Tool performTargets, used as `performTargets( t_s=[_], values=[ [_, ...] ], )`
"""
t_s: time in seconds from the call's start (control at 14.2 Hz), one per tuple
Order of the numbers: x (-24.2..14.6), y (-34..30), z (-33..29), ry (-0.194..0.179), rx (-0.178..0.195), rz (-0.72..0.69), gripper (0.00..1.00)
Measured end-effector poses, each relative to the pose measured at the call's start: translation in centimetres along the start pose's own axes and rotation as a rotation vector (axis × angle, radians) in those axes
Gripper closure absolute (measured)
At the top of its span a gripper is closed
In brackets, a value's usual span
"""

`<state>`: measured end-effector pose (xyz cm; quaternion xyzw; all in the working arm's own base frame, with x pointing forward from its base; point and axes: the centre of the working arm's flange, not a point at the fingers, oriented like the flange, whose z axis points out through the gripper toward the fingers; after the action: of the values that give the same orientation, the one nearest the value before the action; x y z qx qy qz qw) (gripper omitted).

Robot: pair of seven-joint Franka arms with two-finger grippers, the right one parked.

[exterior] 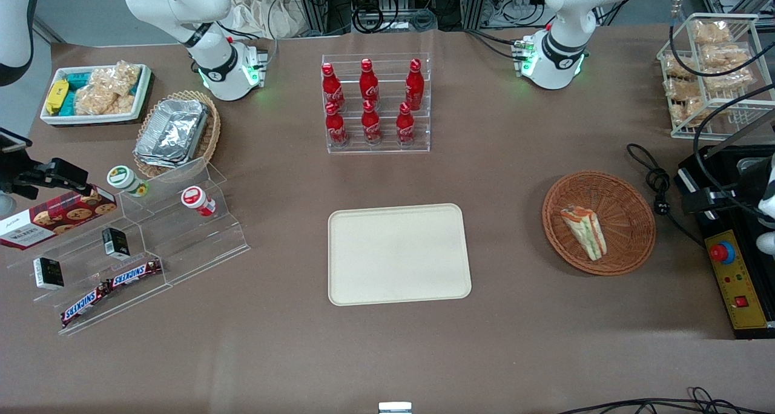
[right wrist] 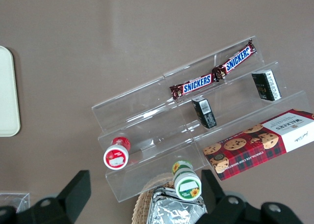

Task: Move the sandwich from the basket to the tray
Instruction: 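Move the left gripper over the wicker basket toward the wrapped sandwich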

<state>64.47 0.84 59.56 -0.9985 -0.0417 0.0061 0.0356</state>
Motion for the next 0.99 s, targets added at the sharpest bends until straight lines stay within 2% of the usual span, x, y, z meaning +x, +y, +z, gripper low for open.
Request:
performTargets(
  t_s=[0.28,0.35,0.56,0.63,0.85,0.99],
  values=[
    [0.0,0.7,0.5,-0.011,-0.005,0.013,0.01],
    [-0.1,0.9,1.2,-0.033,-0.003,0.018,0.01],
    [-0.6,2.1,6.3,-0.139,0.009,0.043,0.01],
    [-0.6,2.7,8.5,-0.149,0.002,0.05,0.01],
    [-1.1,4.7,16.7,-0.104,-0.018,-0.016,0.01],
    [-2.7,5.6,22.0,-0.111,-0.019,-0.054,0.01]
  ],
)
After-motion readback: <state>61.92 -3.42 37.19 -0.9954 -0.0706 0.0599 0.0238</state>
